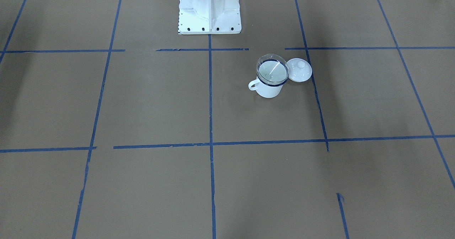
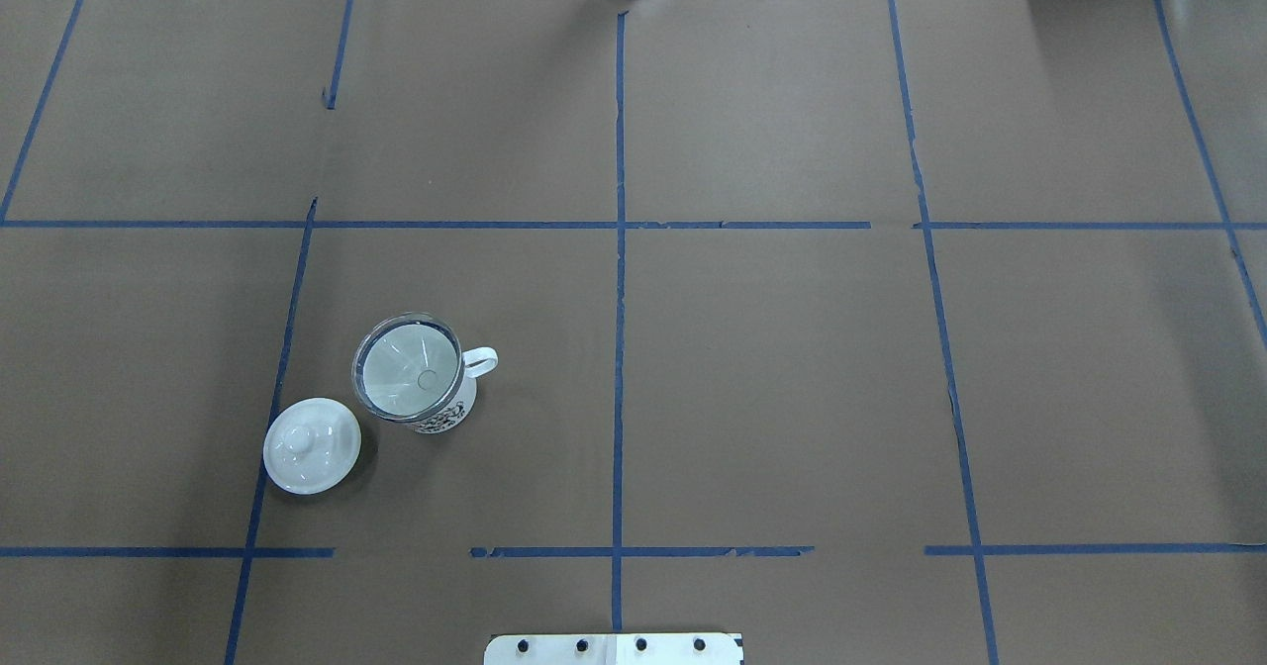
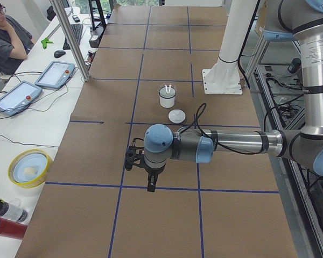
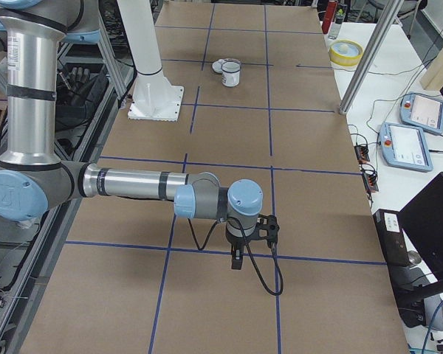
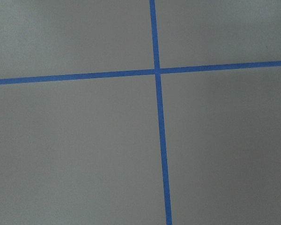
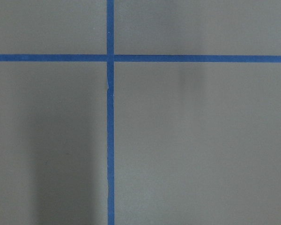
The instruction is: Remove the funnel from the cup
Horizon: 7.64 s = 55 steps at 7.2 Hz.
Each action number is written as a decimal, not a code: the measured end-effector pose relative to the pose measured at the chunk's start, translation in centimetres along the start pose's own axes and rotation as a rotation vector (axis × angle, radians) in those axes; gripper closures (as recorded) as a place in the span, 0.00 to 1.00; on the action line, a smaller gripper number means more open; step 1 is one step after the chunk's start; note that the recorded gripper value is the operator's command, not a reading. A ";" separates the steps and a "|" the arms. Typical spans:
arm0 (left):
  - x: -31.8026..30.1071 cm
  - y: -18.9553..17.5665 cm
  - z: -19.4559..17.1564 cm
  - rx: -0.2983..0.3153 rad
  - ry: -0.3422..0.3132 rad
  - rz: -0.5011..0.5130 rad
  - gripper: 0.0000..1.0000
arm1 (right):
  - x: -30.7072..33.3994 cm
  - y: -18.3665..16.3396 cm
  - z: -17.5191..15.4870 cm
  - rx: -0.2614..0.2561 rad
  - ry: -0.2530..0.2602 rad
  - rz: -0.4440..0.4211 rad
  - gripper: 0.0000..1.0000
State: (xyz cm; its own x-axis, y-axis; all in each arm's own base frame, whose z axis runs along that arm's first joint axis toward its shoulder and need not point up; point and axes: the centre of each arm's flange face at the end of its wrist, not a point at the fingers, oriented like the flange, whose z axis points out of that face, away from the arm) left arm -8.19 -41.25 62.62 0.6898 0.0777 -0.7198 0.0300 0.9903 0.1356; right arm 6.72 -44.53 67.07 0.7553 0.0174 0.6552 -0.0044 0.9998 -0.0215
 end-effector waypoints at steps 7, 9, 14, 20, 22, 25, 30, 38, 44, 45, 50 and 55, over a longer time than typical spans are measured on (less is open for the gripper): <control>5.2 -7.0 -4.3 0.139 0.022 0.188 0.00 | 0.0 0.0 0.0 0.001 0.000 -0.001 0.00; 9.0 -11.4 -7.0 0.257 0.036 0.256 0.00 | 0.0 0.0 0.0 0.000 0.000 0.000 0.00; 25.8 -10.7 1.0 0.302 0.329 0.272 0.00 | 0.0 0.0 0.0 0.001 0.000 -0.001 0.00; 57.8 -7.6 7.4 0.060 0.304 -0.122 0.00 | 0.0 0.0 -0.1 0.001 0.000 -0.001 0.00; 63.5 -5.9 8.3 0.017 0.199 -0.168 0.00 | 0.0 0.0 -0.1 0.001 0.000 -0.001 0.00; 65.3 -3.1 11.3 -0.004 0.130 -0.157 0.20 | 0.0 0.0 -0.1 0.001 0.000 -0.001 0.00; 65.2 -2.3 11.8 -0.020 0.114 -0.151 1.00 | 0.0 0.0 -0.1 0.001 0.000 -0.001 0.00; 64.2 -3.0 -0.5 0.033 0.110 -0.256 1.00 | 0.0 0.0 -0.1 0.001 0.000 -0.001 0.00; 58.7 -18.1 8.3 0.594 0.419 -0.983 1.00 | 0.0 0.0 0.0 0.001 0.000 -0.001 0.00; 56.7 -20.3 12.4 0.678 0.458 -1.076 1.00 | 0.0 0.0 -0.1 0.001 0.000 -0.001 0.00; 53.7 -24.5 22.5 0.788 0.472 -1.179 0.48 | 0.0 0.0 -0.1 0.001 0.000 -0.001 0.00; 54.0 -24.0 21.2 0.784 0.445 -1.051 0.00 | 0.0 0.0 -0.1 0.001 0.000 -0.001 0.00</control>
State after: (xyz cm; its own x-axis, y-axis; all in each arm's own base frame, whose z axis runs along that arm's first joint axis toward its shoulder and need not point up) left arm 43.62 -63.31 34.92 -0.1921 -0.4802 -0.8559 0.8836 0.2950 -0.3637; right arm 6.72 -44.54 67.00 0.7553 0.0164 0.6552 -0.0044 0.9998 -0.0200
